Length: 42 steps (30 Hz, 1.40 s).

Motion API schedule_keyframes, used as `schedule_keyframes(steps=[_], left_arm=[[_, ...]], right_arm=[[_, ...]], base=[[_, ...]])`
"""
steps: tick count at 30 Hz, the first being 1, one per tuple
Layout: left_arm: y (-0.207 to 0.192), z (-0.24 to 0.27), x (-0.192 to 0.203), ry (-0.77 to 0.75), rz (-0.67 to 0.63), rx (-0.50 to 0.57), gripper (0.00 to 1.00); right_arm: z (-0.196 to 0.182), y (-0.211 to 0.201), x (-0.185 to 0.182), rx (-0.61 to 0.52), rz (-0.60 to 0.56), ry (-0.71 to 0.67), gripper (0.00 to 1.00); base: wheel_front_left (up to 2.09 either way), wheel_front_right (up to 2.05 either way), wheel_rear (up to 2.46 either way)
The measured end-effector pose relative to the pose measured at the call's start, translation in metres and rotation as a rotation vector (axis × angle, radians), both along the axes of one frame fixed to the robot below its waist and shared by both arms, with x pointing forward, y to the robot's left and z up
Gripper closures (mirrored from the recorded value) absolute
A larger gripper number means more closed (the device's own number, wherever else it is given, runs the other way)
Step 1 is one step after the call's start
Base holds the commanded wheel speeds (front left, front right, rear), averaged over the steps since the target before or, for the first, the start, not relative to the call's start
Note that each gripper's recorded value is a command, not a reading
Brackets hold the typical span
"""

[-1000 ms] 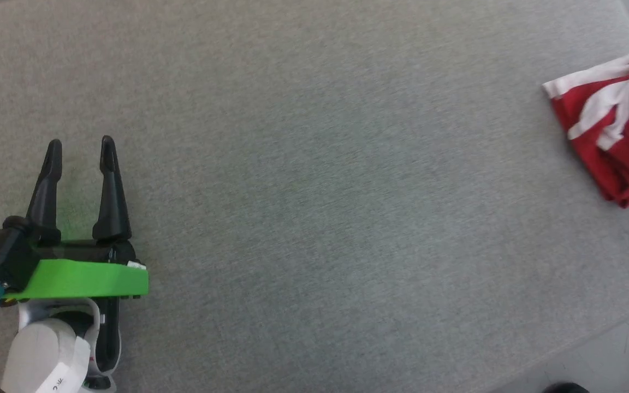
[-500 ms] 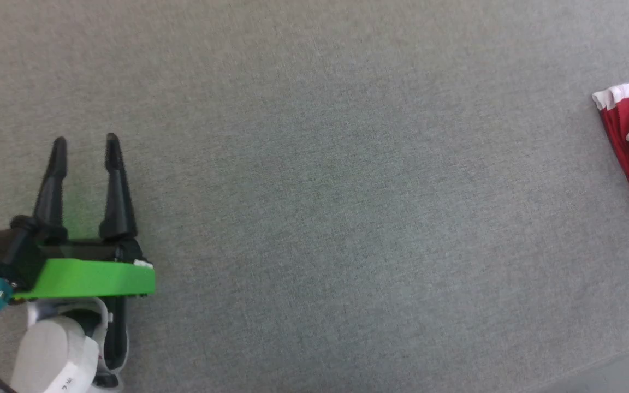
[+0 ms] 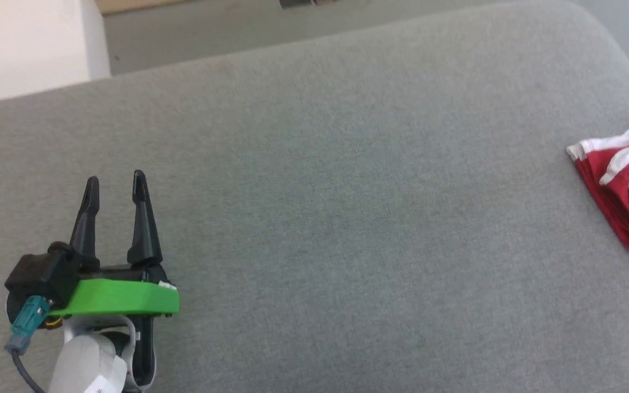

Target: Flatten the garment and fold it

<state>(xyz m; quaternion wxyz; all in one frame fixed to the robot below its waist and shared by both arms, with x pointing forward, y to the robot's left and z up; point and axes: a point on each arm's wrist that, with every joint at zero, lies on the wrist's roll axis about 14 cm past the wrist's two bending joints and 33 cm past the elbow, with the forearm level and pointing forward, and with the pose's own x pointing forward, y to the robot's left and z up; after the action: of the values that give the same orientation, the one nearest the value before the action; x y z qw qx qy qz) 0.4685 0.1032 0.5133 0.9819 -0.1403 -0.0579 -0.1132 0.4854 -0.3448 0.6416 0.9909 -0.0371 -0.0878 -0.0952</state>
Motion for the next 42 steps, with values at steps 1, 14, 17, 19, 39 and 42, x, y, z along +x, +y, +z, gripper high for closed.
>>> schedule_keyframes(steps=[1, 14, 17, 19, 39, 42], left_arm=[[0.003, 0.006, -0.003, -0.013, 0.010, -0.004, 0.00], [0.066, 0.051, -0.045, -0.100, 0.211, -0.014, 0.00], [0.080, 0.052, -0.055, -0.097, 0.253, -0.007, 0.00], [0.087, 0.052, -0.062, -0.095, 0.278, -0.004, 0.00], [0.088, 0.033, -0.094, -0.034, 0.302, 0.096, 0.00], [0.081, 0.025, -0.096, -0.015, 0.284, 0.105, 0.00]], right_arm=[[0.006, 0.015, -0.003, 0.037, 0.031, -0.044, 0.00], [0.007, 0.123, -0.043, 0.348, 0.233, -0.282, 0.00], [-0.012, 0.139, -0.049, 0.418, 0.265, -0.281, 0.00], [-0.026, 0.149, -0.053, 0.435, 0.279, -0.254, 0.00], [-0.087, 0.168, -0.110, 0.231, 0.287, -0.067, 0.00], [-0.099, 0.163, -0.115, 0.227, 0.268, -0.034, 0.00]], base=[[0.00, 0.00, 0.00], [0.00, 0.00, 0.00], [0.00, 0.00, 0.00], [0.00, 0.00, 0.00], [0.00, 0.00, 0.00], [0.00, 0.00, 0.00]])
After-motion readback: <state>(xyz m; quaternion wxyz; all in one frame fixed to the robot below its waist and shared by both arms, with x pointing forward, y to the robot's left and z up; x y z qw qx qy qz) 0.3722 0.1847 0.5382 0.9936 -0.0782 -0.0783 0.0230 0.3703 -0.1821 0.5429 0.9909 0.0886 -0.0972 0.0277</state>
